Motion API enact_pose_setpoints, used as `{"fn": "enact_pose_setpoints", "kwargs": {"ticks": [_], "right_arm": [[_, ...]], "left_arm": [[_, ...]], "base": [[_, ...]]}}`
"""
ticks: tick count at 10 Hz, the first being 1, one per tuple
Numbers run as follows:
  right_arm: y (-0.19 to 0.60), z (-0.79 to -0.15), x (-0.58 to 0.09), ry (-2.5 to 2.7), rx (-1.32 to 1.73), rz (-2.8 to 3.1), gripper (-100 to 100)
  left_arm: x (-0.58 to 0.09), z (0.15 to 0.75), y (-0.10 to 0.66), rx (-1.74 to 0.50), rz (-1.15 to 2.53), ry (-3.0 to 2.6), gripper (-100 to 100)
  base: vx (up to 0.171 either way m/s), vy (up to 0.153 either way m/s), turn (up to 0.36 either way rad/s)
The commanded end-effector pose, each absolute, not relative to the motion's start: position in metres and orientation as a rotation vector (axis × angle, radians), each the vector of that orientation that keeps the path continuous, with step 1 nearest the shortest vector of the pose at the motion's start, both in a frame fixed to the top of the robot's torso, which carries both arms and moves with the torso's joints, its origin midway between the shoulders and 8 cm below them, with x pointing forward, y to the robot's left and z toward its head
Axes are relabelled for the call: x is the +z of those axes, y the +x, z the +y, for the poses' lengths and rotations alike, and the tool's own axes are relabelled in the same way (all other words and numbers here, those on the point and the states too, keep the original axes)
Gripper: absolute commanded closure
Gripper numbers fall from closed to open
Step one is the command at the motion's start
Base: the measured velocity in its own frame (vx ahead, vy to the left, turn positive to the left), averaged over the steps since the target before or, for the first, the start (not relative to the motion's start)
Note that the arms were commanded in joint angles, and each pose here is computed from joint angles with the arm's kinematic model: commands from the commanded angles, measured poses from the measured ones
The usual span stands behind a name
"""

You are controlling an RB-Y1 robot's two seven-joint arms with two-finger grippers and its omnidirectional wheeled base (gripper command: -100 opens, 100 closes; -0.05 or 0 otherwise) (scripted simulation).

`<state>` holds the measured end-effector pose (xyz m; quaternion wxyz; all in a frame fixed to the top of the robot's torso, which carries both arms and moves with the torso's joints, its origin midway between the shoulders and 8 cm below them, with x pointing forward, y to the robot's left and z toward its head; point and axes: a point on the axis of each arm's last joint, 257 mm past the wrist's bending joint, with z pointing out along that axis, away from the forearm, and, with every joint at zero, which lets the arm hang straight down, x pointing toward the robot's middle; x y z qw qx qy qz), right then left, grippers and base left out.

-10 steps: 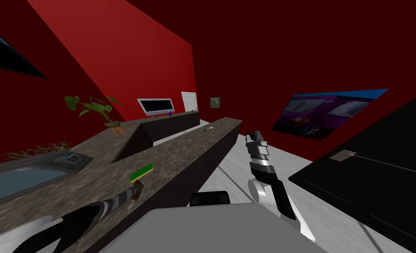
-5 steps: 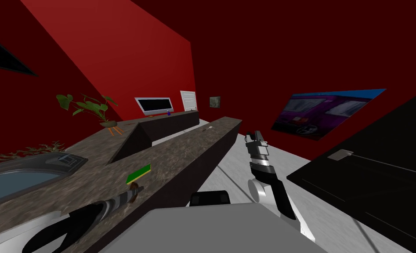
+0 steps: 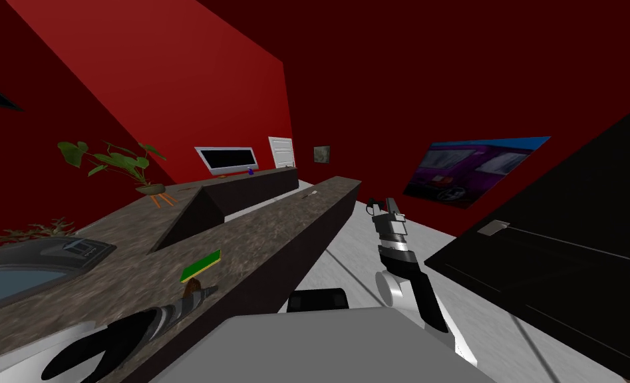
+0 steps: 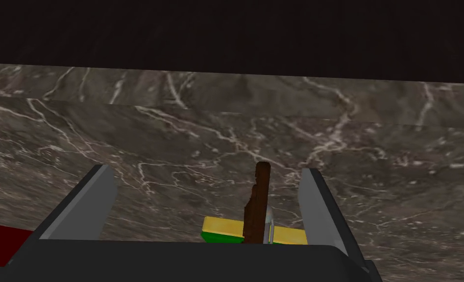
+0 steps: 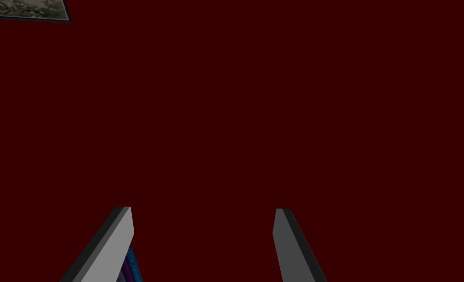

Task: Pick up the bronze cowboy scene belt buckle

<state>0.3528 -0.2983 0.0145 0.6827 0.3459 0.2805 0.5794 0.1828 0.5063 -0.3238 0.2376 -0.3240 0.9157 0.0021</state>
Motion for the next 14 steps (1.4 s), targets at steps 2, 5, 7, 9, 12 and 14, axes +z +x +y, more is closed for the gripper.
{"fn": "enact_pose_setpoints", "kwargs": {"ticks": [2,5,7,9,12,14], "right_arm": [[0.353,-0.298,0.014,0.776,1.299,0.629,0],[0.353,-0.298,0.015,0.776,1.299,0.629,0],[0.353,-0.298,0.015,0.776,1.299,0.629,0],[0.353,-0.298,0.015,0.776,1.299,0.629,0],[0.353,-0.298,0.014,0.776,1.299,0.629,0],[0.353,-0.298,0.015,0.776,1.299,0.629,0]], "left_arm": [[-0.341,0.513,0.163,0.003,2.536,-0.932,-100],[-0.349,0.525,0.170,-0.040,2.522,-0.963,-100],[-0.359,0.525,0.152,-0.027,2.552,-0.988,-100],[-0.358,0.533,0.167,-0.059,2.527,-1.002,-100],[-0.372,0.541,0.141,-0.039,2.556,-1.038,-100],[-0.368,0.556,0.158,-0.059,2.520,-1.048,-100]], "base": [[-0.004,-0.023,0.021],[-0.020,-0.054,-0.086],[0.007,-0.006,0.000],[-0.033,-0.068,-0.096],[-0.007,-0.020,-0.007],[-0.022,-0.069,-0.120]]}}
